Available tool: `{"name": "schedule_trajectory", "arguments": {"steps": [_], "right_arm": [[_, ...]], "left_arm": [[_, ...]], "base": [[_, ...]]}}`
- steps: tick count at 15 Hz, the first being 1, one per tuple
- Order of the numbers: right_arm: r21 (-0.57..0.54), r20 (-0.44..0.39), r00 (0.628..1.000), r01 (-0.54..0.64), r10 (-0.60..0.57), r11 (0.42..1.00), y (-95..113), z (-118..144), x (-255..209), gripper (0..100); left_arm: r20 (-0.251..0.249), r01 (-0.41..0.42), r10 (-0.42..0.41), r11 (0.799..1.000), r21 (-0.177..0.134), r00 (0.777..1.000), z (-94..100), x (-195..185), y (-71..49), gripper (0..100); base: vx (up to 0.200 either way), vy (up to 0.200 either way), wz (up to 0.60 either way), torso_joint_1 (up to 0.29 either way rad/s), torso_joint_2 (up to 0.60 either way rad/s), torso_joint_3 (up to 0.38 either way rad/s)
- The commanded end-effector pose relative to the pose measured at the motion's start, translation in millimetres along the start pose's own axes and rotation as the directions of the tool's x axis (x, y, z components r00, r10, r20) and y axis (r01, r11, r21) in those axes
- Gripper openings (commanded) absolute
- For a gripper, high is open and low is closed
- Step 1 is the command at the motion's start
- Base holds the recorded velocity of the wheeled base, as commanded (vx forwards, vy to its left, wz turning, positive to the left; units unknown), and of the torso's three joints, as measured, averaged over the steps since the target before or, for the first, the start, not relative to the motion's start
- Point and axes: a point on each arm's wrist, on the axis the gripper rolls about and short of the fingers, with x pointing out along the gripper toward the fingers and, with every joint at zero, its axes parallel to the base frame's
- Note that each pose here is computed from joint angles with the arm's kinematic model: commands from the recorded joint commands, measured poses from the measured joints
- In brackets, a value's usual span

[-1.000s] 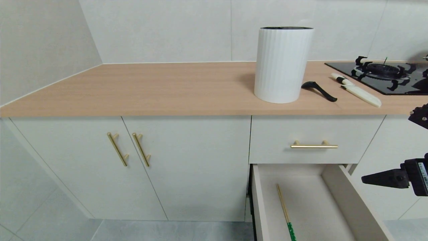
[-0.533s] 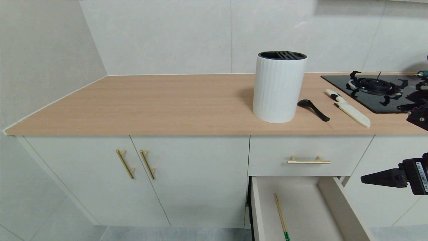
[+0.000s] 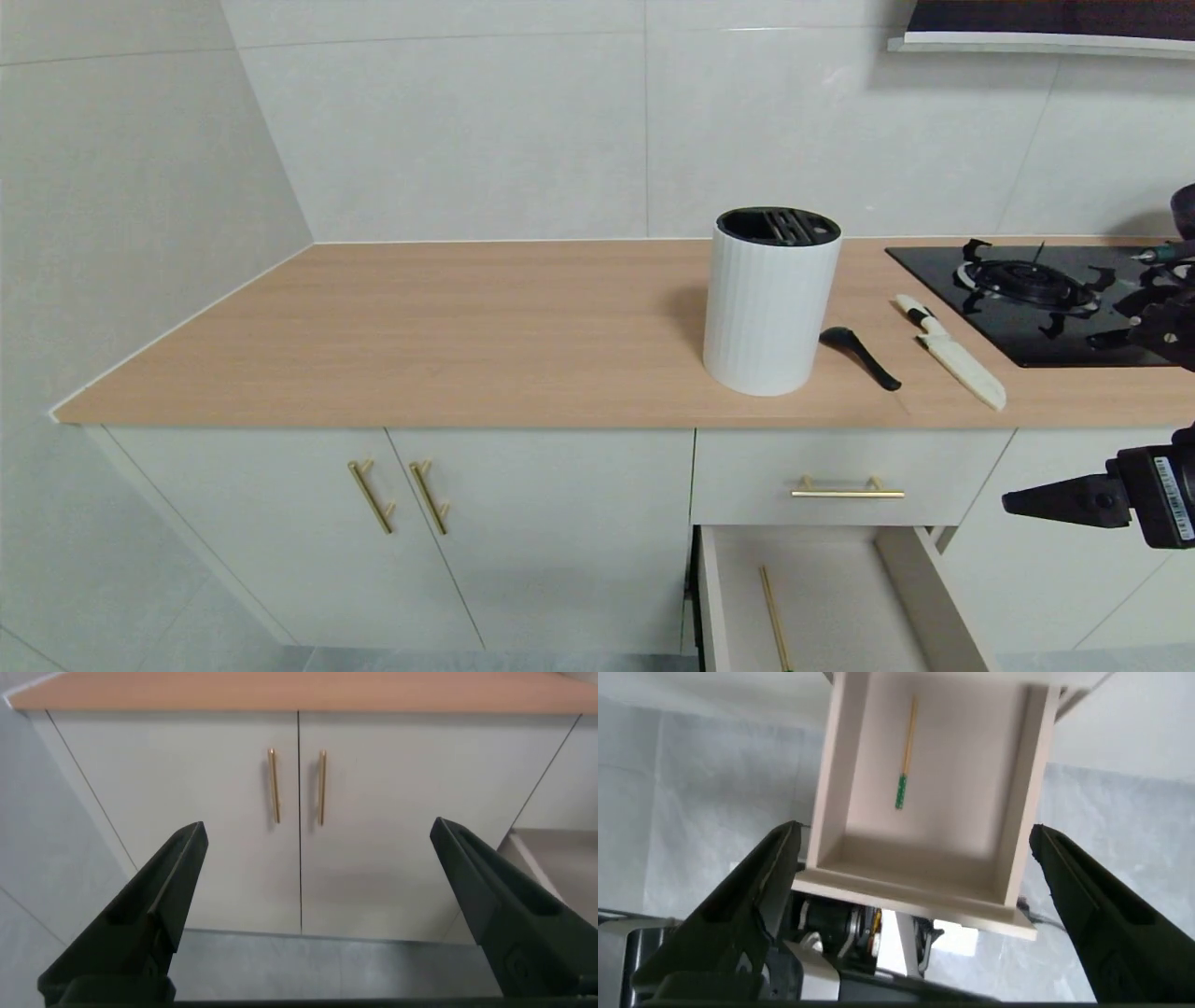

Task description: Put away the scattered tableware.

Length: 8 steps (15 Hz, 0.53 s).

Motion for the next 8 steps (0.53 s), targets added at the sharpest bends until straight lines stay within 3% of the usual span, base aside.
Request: {"name": "schedule_trajectory", "arguments": {"steps": [1, 3, 6, 8], "right_arm": [[-0.037, 0.014, 1.0, -0.002, 0.003, 0.999, -0.4, -2.4, 10.1, 100], [-0.098, 0.05, 0.999, 0.004, 0.001, 0.995, -0.4, 6.6, 28.5, 100], [-0.106, 0.214, 0.977, 0.049, -0.025, 0.993, -15.1, 62.3, 91.1, 100], [-0.123, 0.247, 0.968, -0.009, 0.039, 0.992, -24.8, 87.4, 111.6, 100]], "left_arm": [[-0.002, -0.002, 0.002, 1.0, -0.001, 1.0, -0.4, 0.1, 0.0, 100], [-0.002, -0.002, 0.002, 1.0, -0.001, 1.0, -0.4, 0.1, 0.0, 100], [-0.002, -0.002, 0.002, 1.0, -0.001, 1.0, -0.4, 0.1, 0.0, 100], [-0.003, 0.0, 0.0, 1.0, -0.001, 1.0, -0.4, 0.1, 0.0, 100]], "base": [[0.0, 0.0, 0.0, 0.134, -0.33, -0.183], [0.0, 0.0, 0.0, 0.068, -0.15, -0.088], [0.0, 0.0, 0.0, 0.007, -0.02, -0.011], [0.0, 0.0, 0.0, 0.0, 0.0, 0.0]]}}
